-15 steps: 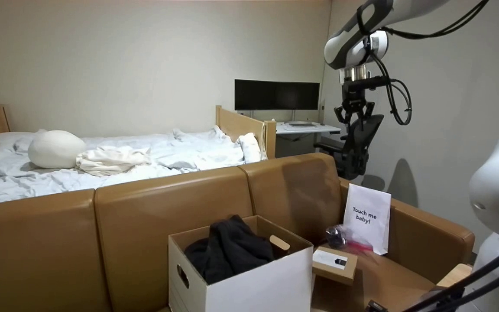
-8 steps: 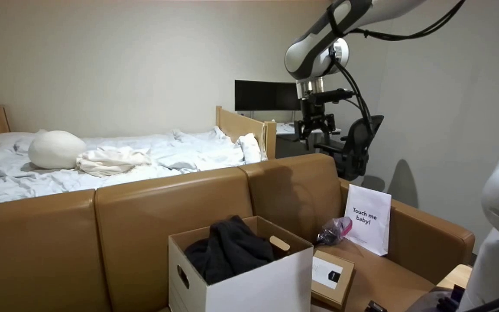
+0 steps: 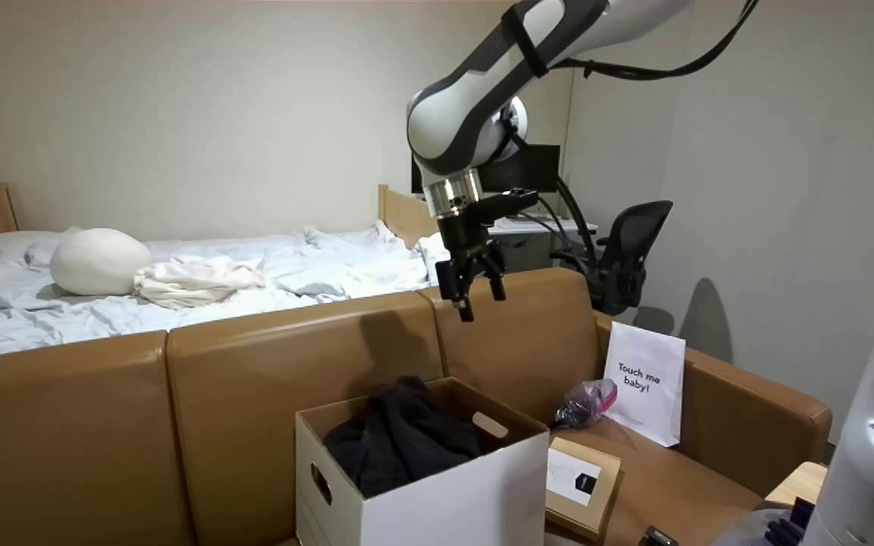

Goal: Pick up the plastic bag from the box and put it on the couch.

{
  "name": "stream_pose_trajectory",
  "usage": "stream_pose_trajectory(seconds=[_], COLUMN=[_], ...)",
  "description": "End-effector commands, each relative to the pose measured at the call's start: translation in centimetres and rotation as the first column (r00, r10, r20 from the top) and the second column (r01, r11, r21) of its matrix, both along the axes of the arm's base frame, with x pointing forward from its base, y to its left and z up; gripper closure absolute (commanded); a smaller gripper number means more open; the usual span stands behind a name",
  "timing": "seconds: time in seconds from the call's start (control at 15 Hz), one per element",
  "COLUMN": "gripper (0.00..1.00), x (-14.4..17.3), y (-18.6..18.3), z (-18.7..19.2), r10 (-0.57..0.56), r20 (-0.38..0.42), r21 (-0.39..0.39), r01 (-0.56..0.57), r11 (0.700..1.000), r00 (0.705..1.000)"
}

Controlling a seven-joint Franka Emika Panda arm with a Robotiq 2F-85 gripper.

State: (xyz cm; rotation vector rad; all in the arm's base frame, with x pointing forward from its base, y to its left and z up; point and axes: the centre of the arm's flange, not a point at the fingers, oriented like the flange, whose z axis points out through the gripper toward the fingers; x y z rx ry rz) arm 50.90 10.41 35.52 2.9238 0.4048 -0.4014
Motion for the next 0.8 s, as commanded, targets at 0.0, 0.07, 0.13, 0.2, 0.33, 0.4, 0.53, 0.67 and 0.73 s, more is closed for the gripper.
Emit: stream_pose_trajectory(seconds=[0.0, 0.07, 0.13, 0.2, 0.33, 0.4, 0.53, 0.67, 0.73], gripper=[0.00, 0.00, 0.00, 0.00, 0.00, 0.00, 0.00, 0.00, 0.00], x=[-0.59, -0.34, -0.40, -0.40, -0.37, -0.37, -0.37, -0.37, -0.37], y=[1.28, 1.59, 1.87, 1.88, 1.77, 1.78, 1.78, 1.77, 1.78], z=[-1.39, -0.83, -1.18, -1.44, -1.58, -1.58, -1.58, -1.58, -1.58], r10=[0.176, 0.101, 0.133, 0.148, 0.159, 0.160, 0.160, 0.160, 0.160], r20=[-0.066, -0.030, -0.042, -0.050, -0.055, -0.055, -0.055, -0.055, -0.055], r21=[0.070, 0.019, 0.028, 0.033, 0.037, 0.037, 0.037, 0.037, 0.037], r01=[-0.172, -0.101, -0.132, -0.146, -0.157, -0.158, -0.158, -0.158, -0.158], r11=[0.983, 0.995, 0.991, 0.989, 0.987, 0.987, 0.987, 0.987, 0.987], r00=[0.982, 0.994, 0.990, 0.988, 0.986, 0.986, 0.986, 0.986, 0.986])
